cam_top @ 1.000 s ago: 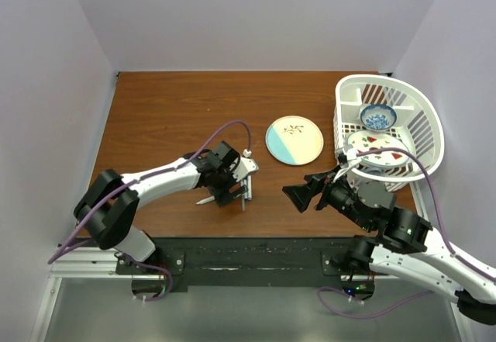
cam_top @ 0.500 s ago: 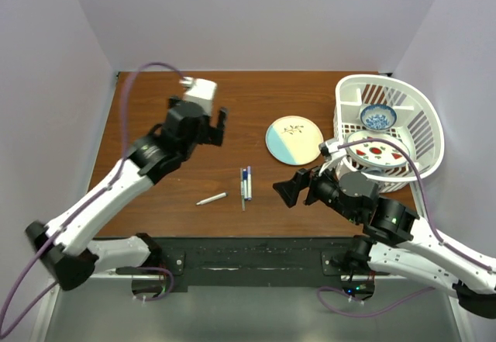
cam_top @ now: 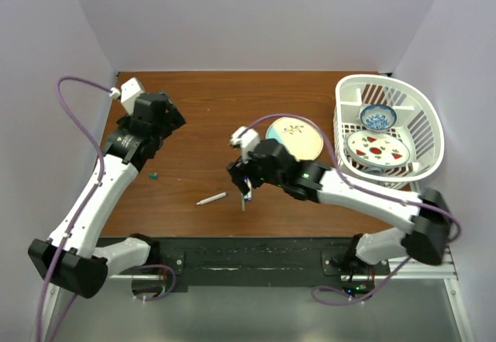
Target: Insert the pens into the pen caps
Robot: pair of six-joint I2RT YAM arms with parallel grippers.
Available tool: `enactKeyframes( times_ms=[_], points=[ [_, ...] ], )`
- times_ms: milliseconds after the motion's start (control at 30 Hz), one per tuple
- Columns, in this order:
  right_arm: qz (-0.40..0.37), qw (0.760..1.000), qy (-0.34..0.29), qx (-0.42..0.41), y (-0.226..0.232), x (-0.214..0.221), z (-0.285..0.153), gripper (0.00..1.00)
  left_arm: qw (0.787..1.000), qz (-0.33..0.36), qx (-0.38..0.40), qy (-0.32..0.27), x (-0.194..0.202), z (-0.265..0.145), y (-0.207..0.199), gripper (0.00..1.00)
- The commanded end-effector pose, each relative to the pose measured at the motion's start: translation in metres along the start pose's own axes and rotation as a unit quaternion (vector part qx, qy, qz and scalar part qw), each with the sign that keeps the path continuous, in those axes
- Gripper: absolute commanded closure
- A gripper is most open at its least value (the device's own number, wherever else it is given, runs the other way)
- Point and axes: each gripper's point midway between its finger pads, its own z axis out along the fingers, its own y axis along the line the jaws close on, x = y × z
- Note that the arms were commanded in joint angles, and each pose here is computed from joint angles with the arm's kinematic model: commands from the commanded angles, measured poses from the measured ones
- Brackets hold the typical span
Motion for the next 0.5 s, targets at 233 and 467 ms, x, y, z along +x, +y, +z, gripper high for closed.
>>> enactKeyframes(
  times_ms=[233, 467],
  points=[
    [-0.302, 0.922, 0.053, -0.237, 0.063, 0.044, 0.076, 0.23, 0.957, -0.241, -0.094, 0.130, 0.041, 0.045, 0.106, 0.00],
    [-0.319, 0.885, 0.132, -0.313, 0.081, 0.083, 0.113, 0.31, 0.943, -0.261, -0.119, 0.167, 0.073, 0.064, 0.137, 0.05]
  ],
)
